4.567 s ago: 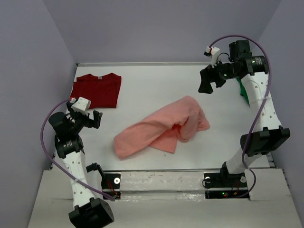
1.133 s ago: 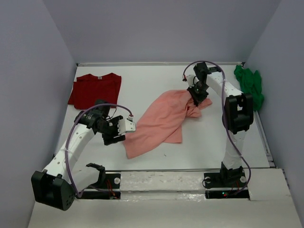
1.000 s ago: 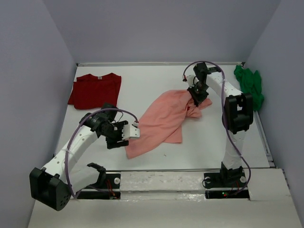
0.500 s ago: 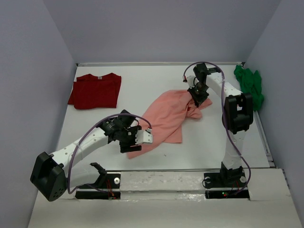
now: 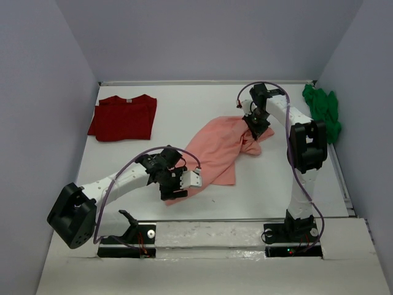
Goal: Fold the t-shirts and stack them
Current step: Flatten the tshirt out
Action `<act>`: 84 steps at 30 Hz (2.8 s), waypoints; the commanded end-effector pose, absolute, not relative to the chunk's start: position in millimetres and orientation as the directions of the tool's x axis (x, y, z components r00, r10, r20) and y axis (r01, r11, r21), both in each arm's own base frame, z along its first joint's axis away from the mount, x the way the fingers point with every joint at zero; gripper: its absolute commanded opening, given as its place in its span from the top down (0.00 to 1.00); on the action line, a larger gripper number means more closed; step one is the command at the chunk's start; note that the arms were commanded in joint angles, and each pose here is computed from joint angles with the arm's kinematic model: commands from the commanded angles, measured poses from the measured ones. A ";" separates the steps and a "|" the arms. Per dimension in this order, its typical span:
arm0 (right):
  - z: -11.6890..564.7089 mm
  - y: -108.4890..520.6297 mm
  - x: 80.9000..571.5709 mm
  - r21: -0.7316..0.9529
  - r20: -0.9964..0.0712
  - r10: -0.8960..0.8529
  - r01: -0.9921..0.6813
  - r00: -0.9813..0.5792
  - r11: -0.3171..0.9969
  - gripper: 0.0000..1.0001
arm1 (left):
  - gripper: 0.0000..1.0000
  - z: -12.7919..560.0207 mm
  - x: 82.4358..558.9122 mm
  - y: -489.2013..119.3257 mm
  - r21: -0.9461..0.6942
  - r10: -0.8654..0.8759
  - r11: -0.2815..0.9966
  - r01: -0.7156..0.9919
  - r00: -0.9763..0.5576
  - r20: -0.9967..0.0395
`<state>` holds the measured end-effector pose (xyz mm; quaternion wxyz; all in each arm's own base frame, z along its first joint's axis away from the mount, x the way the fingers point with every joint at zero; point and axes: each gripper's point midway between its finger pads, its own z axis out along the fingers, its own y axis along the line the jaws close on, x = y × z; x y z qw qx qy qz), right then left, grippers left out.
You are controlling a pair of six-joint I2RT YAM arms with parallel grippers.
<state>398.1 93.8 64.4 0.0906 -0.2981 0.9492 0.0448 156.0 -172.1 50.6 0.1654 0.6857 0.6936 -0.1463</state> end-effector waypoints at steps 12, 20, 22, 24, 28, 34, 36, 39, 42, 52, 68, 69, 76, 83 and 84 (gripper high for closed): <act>65.9 95.4 404.8 0.002 -0.224 -0.568 -0.583 -0.792 0.812 1.00 | 0.27 26.8 132.9 -156.5 -0.040 0.943 -0.003 0.999 -0.010 -0.332; 64.3 96.2 401.0 0.014 -0.221 -0.572 -0.588 -0.790 0.808 1.00 | 0.28 17.0 134.1 -155.8 -0.048 0.952 0.002 0.999 -0.017 -0.307; 64.7 96.4 401.8 0.014 -0.221 -0.572 -0.588 -0.790 0.808 1.00 | 0.31 16.0 134.6 -156.8 -0.045 0.953 0.002 0.999 -0.016 -0.302; 63.8 96.2 402.1 0.014 -0.216 -0.572 -0.588 -0.791 0.809 1.00 | 0.36 13.5 131.6 -157.8 -0.058 0.956 0.002 0.998 -0.019 -0.294; 62.8 95.5 401.8 0.012 -0.212 -0.573 -0.589 -0.791 0.808 1.00 | 0.54 12.6 121.2 -165.0 -0.085 0.958 -0.034 0.996 0.008 -0.287; 63.6 93.9 400.4 0.005 -0.212 -0.576 -0.590 -0.790 0.807 1.00 | 1.00 13.2 113.5 -168.3 -0.091 0.965 -0.043 0.995 0.018 -0.262; 63.3 92.8 400.2 0.001 -0.208 -0.576 -0.589 -0.790 0.808 1.00 | 1.00 15.7 114.8 -167.7 -0.083 0.967 -0.038 0.996 0.015 -0.254; 65.1 92.9 399.7 0.000 -0.213 -0.577 -0.591 -0.788 0.807 1.00 | 0.97 26.0 116.6 -168.9 -0.070 0.967 -0.034 0.997 0.016 -0.252; 67.7 92.9 400.0 -0.004 -0.220 -0.578 -0.592 -0.786 0.806 1.00 | 0.96 38.3 117.1 -166.0 -0.054 0.968 -0.027 0.998 0.013 -0.250; 70.6 93.1 398.4 -0.003 -0.226 -0.577 -0.591 -0.785 0.806 1.00 | 0.59 57.1 116.9 -156.9 -0.023 0.971 -0.013 1.000 0.007 -0.241; 65.3 90.4 397.6 -0.009 -0.206 -0.579 -0.590 -0.789 0.807 1.00 | 0.54 50.3 105.0 -161.4 -0.090 0.964 -0.027 0.996 0.002 -0.264; 65.0 90.4 397.5 -0.008 -0.205 -0.578 -0.589 -0.790 0.808 1.00 | 0.54 49.4 104.6 -160.9 -0.092 0.965 -0.028 0.995 0.003 -0.261; 62.4 90.3 396.8 -0.005 -0.196 -0.579 -0.589 -0.792 0.808 1.00 | 0.54 44.7 102.5 -160.5 -0.107 0.971 -0.036 0.994 0.010 -0.240; 59.7 88.8 396.5 -0.009 -0.190 -0.584 -0.593 -0.789 0.805 1.00 | 0.54 34.0 96.9 -161.0 -0.125 0.980 -0.060 0.990 0.035 -0.194; 58.6 88.6 395.6 -0.008 -0.187 -0.584 -0.593 -0.790 0.805 1.00 | 0.55 33.8 97.0 -161.7 -0.125 0.981 -0.060 0.990 0.035 -0.193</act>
